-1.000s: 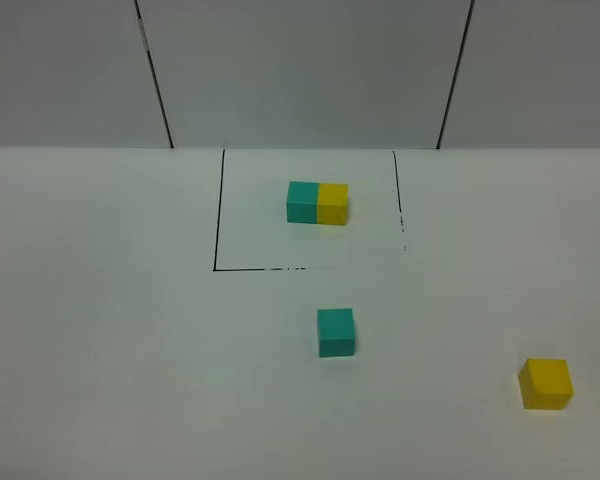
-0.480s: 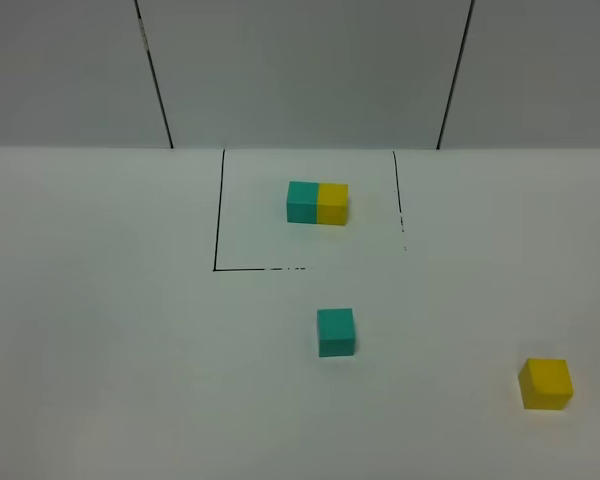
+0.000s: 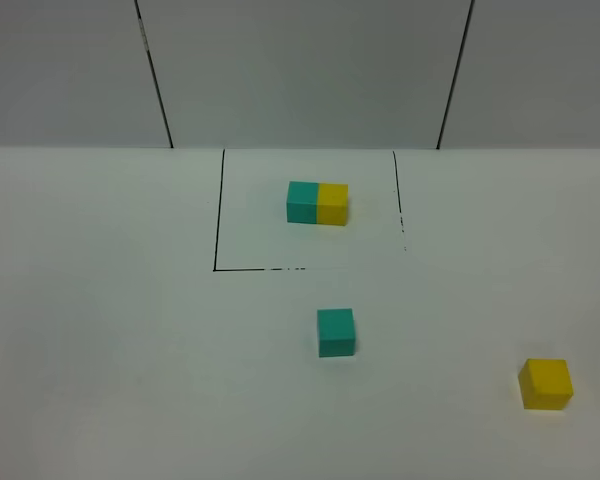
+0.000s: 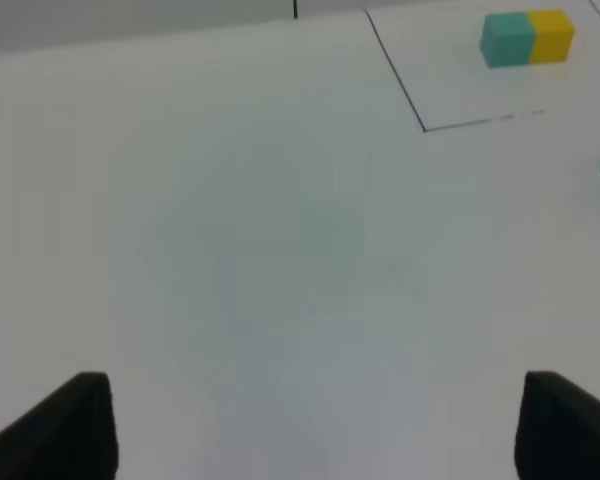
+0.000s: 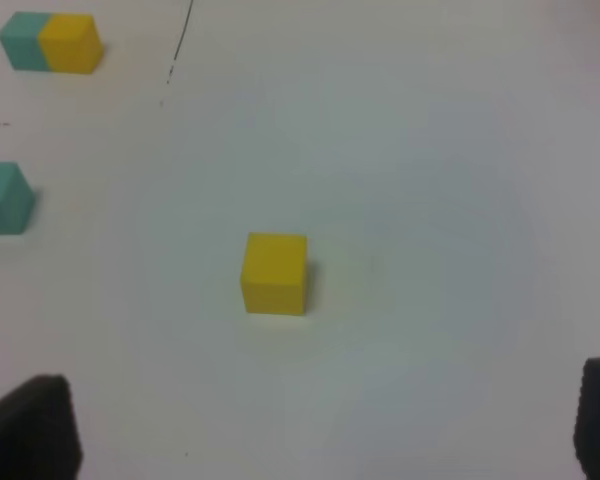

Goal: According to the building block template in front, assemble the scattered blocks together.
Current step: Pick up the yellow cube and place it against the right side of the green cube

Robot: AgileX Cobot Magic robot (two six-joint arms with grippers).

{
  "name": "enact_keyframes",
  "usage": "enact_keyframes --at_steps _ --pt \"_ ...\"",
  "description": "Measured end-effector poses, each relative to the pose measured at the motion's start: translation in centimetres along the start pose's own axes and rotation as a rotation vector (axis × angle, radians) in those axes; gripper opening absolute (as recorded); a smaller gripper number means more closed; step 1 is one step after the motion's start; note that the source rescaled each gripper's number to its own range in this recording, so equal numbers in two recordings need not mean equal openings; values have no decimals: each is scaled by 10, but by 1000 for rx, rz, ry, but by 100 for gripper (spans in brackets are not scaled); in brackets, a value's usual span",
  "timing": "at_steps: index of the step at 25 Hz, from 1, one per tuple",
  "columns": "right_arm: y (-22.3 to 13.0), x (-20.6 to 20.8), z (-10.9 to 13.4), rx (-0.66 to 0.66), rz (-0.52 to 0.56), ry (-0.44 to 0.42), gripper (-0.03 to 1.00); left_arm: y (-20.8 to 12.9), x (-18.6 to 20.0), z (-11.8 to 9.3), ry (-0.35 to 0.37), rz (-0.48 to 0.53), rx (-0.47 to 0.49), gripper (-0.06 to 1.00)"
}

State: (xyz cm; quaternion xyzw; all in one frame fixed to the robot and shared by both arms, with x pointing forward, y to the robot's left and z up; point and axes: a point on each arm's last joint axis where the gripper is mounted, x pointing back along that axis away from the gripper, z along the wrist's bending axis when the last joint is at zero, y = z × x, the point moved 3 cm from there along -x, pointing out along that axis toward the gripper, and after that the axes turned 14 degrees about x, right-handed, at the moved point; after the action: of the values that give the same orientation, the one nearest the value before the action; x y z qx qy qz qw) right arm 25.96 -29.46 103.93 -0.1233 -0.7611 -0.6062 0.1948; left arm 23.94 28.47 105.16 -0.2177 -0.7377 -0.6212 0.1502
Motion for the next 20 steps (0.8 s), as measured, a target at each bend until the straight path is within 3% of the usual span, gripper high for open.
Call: enact_keyframes --at_steps 5,20 --pt "0 0 0 0 0 0 100 -14 -15 4 10 75 11 88" --pt "0 0 0 0 0 0 100 -14 -21 5 10 59 21 88"
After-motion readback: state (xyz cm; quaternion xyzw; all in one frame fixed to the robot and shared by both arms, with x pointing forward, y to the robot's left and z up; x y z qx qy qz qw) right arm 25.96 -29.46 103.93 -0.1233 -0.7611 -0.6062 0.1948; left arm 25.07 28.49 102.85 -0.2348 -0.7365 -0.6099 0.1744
